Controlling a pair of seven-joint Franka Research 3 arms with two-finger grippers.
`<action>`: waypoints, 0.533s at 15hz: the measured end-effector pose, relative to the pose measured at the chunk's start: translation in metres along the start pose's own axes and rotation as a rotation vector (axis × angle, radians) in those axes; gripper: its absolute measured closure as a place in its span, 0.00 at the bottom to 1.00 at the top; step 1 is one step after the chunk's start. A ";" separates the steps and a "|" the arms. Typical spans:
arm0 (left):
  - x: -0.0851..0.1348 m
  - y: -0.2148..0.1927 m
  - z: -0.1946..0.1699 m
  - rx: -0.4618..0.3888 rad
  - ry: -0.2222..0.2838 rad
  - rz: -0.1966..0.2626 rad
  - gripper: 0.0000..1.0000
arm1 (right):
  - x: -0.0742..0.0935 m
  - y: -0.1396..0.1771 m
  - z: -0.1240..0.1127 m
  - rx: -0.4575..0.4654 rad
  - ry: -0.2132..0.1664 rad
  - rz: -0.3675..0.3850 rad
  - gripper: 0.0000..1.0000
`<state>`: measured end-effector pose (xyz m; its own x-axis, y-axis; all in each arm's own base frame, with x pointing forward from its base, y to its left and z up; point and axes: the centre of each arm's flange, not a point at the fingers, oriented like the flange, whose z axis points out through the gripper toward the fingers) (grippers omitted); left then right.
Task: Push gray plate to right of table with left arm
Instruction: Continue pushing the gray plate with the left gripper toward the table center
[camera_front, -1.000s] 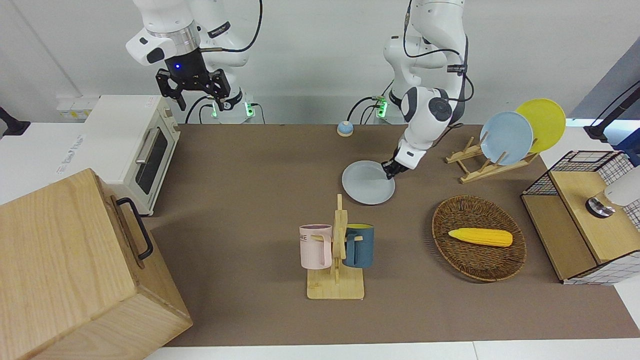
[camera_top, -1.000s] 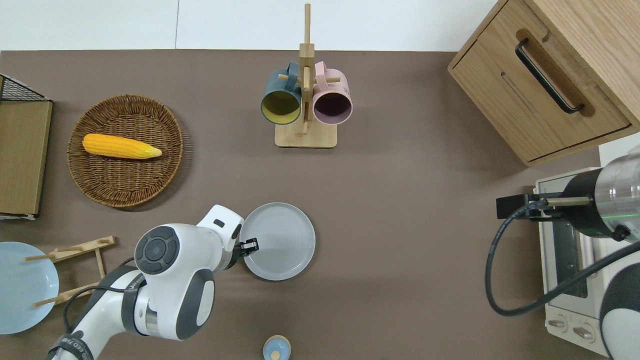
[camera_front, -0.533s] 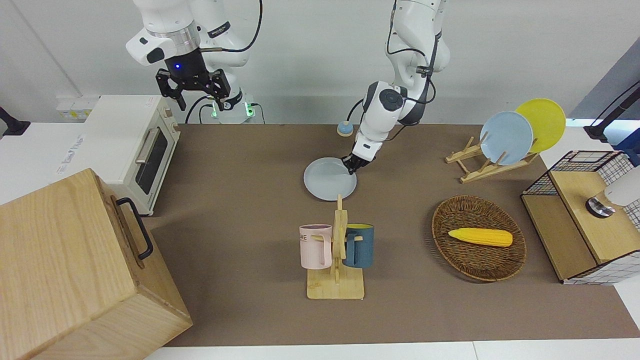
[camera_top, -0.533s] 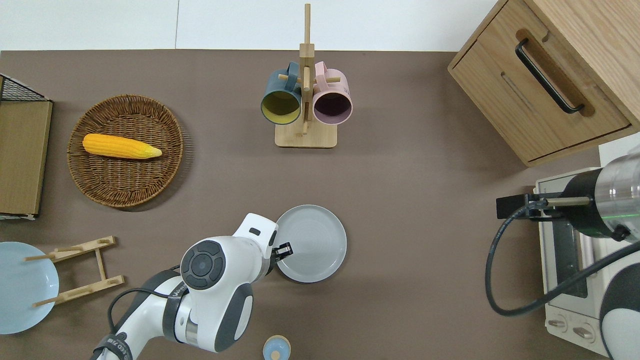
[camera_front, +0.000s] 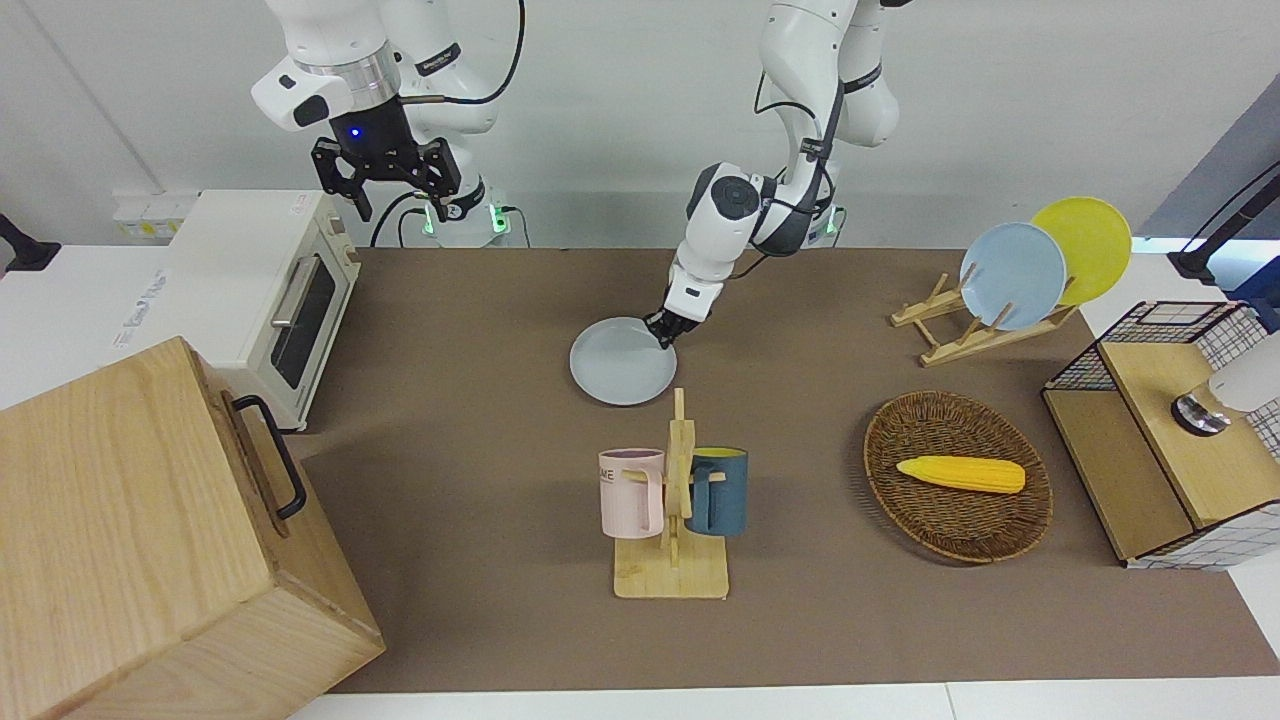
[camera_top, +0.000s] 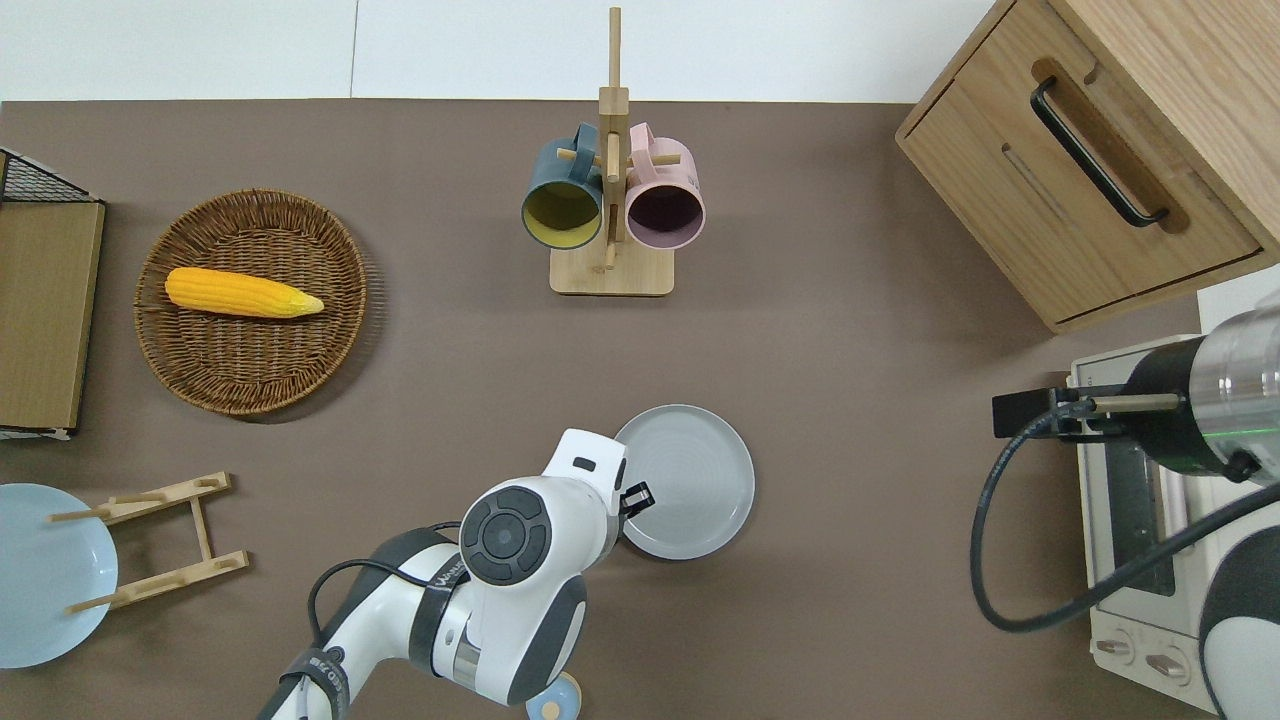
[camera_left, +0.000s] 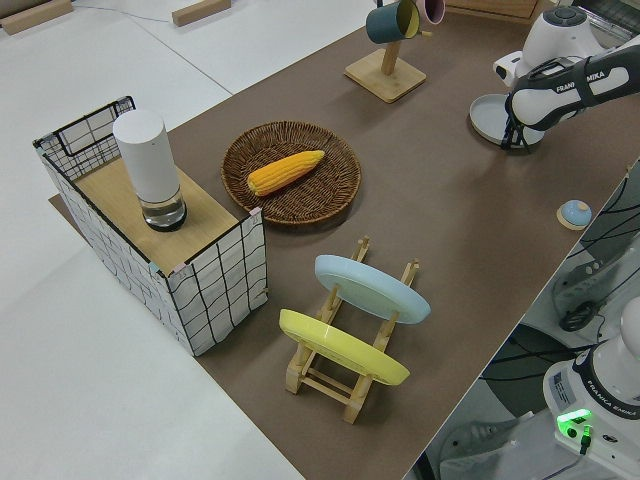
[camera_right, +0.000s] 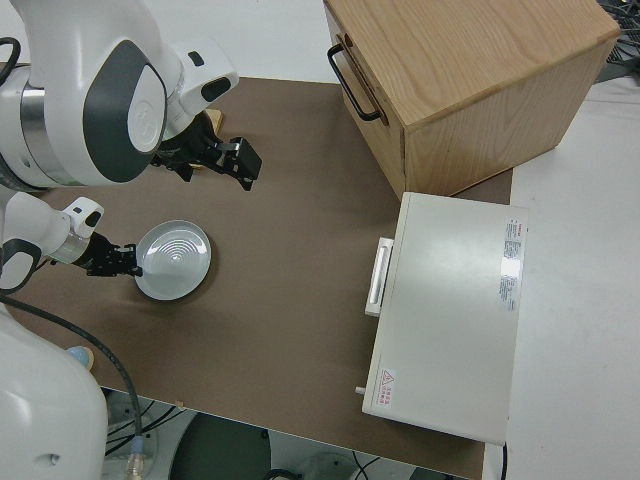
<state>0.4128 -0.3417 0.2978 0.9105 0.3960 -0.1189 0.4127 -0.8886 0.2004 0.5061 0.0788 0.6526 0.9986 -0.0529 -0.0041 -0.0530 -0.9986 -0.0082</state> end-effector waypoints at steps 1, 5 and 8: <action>-0.003 0.005 0.001 -0.002 0.000 -0.007 0.96 | 0.000 0.000 0.000 0.000 0.000 0.000 0.00; -0.012 0.022 0.005 -0.007 0.000 -0.035 0.96 | 0.000 0.000 0.000 0.000 0.000 0.000 0.00; -0.018 0.036 0.009 -0.014 0.001 -0.057 0.96 | 0.000 0.000 0.000 0.000 0.000 0.000 0.00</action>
<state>0.4112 -0.3827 0.2984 0.8857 0.4458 -0.1293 0.4638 -0.8615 0.2067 0.5061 0.0788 0.6526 0.9986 -0.0530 -0.0041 -0.0530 -0.9986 -0.0082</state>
